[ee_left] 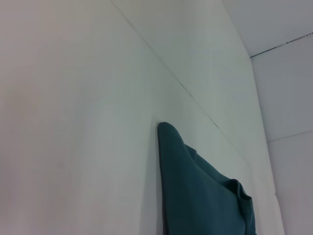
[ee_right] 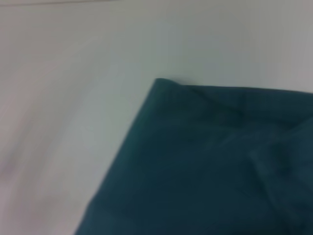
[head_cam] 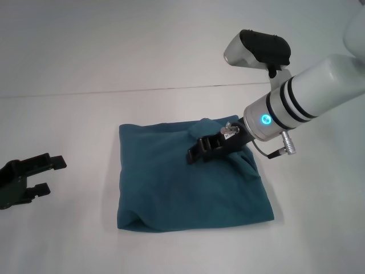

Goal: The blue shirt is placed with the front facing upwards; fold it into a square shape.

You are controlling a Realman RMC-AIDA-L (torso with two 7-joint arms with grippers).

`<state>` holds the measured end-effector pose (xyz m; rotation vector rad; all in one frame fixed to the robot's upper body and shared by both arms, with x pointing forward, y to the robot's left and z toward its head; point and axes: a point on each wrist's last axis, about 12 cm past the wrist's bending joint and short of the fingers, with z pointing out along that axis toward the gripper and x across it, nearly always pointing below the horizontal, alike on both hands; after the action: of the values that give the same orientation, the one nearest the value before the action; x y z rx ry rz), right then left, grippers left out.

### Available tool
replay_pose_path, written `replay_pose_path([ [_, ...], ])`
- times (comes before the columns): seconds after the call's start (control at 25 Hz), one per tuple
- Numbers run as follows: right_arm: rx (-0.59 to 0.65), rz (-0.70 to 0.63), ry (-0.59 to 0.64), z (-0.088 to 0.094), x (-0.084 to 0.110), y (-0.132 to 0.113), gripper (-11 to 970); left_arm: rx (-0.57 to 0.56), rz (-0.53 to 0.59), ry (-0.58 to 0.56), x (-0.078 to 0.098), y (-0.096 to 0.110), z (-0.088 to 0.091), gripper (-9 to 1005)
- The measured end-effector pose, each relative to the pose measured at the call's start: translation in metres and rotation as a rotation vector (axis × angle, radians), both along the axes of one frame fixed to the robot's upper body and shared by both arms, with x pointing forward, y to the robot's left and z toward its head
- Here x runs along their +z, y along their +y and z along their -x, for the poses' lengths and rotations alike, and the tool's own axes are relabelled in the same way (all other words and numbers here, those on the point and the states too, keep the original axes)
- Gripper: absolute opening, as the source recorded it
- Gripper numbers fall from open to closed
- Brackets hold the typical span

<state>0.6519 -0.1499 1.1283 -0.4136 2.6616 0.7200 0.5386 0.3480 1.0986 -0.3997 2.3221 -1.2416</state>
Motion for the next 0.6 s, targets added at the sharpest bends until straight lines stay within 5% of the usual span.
replay_pose_path([
  [0.6, -0.199, 0.037, -0.107, -0.015, 0.021, -0.052, 435, 0.002, 0.0, 0.001, -0.001, 0.0, 0.0, 945],
])
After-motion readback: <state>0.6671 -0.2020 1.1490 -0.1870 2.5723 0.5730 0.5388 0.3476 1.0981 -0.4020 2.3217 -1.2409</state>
